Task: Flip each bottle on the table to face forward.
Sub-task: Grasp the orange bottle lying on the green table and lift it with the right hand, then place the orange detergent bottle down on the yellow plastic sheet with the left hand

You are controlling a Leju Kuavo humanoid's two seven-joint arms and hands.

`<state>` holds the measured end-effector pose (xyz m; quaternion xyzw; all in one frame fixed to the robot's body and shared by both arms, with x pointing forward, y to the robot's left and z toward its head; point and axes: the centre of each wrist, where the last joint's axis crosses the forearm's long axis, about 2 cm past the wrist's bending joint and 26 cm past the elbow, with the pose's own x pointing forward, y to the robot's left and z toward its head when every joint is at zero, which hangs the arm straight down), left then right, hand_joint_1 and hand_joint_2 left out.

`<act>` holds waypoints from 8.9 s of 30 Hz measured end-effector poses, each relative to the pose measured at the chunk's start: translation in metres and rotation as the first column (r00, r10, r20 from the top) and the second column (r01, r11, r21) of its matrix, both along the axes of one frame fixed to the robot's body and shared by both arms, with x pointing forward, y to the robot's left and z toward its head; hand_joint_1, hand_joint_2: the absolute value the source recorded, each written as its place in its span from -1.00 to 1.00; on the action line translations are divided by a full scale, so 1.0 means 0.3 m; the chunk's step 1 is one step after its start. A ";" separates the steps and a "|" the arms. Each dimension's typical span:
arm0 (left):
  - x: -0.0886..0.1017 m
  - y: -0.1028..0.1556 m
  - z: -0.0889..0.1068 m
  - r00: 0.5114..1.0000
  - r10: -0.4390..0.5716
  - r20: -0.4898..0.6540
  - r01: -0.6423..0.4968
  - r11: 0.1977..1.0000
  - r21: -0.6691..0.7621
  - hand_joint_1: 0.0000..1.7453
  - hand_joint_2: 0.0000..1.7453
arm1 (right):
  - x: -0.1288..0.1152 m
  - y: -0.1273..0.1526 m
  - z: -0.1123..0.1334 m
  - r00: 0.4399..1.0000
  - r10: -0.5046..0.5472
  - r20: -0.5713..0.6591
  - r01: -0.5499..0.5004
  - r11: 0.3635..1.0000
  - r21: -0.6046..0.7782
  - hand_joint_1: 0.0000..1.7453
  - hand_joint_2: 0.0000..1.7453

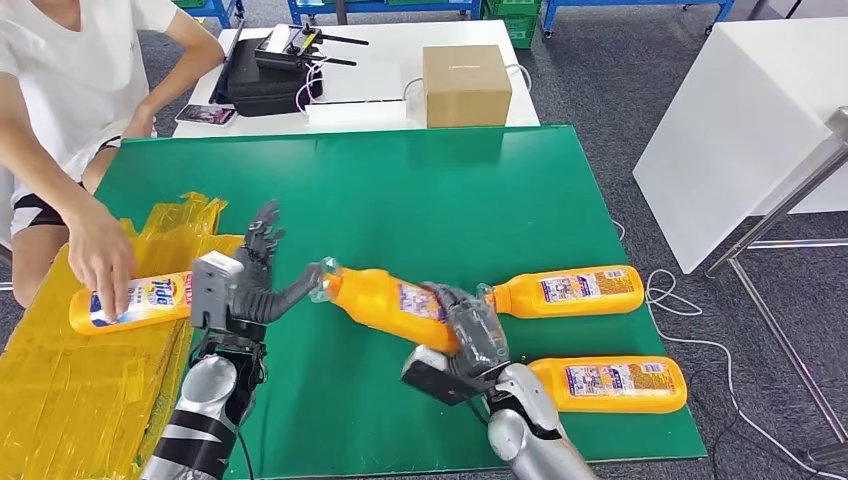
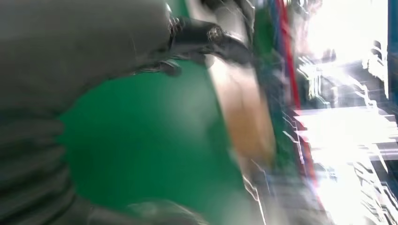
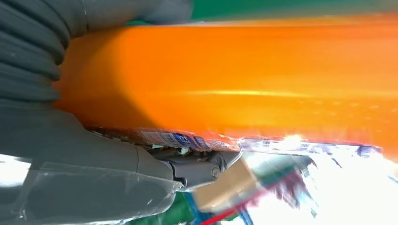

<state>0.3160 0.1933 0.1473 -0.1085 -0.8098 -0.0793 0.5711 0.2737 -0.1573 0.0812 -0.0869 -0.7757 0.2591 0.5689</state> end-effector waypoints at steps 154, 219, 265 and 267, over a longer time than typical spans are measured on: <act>0.005 -0.077 0.027 0.951 -0.308 0.031 0.309 0.950 -0.049 -1.00 1.00 | 0.076 0.108 0.218 0.963 -0.241 0.118 0.168 0.884 0.436 1.00 1.00; 0.054 -0.049 0.047 0.968 -0.251 0.028 0.253 0.965 -0.075 1.00 1.00 | 0.097 0.326 0.114 0.982 0.189 -0.010 -0.180 0.920 -0.349 1.00 1.00; 0.050 -0.052 0.043 0.971 -0.237 0.019 0.238 0.967 -0.085 -1.00 1.00 | 0.079 0.336 0.158 0.981 0.180 0.077 -0.151 0.947 -0.285 1.00 1.00; 0.050 -0.052 0.043 0.971 -0.237 0.019 0.238 0.967 -0.085 -1.00 1.00 | 0.079 0.336 0.158 0.981 0.180 0.077 -0.151 0.947 -0.284 1.00 1.00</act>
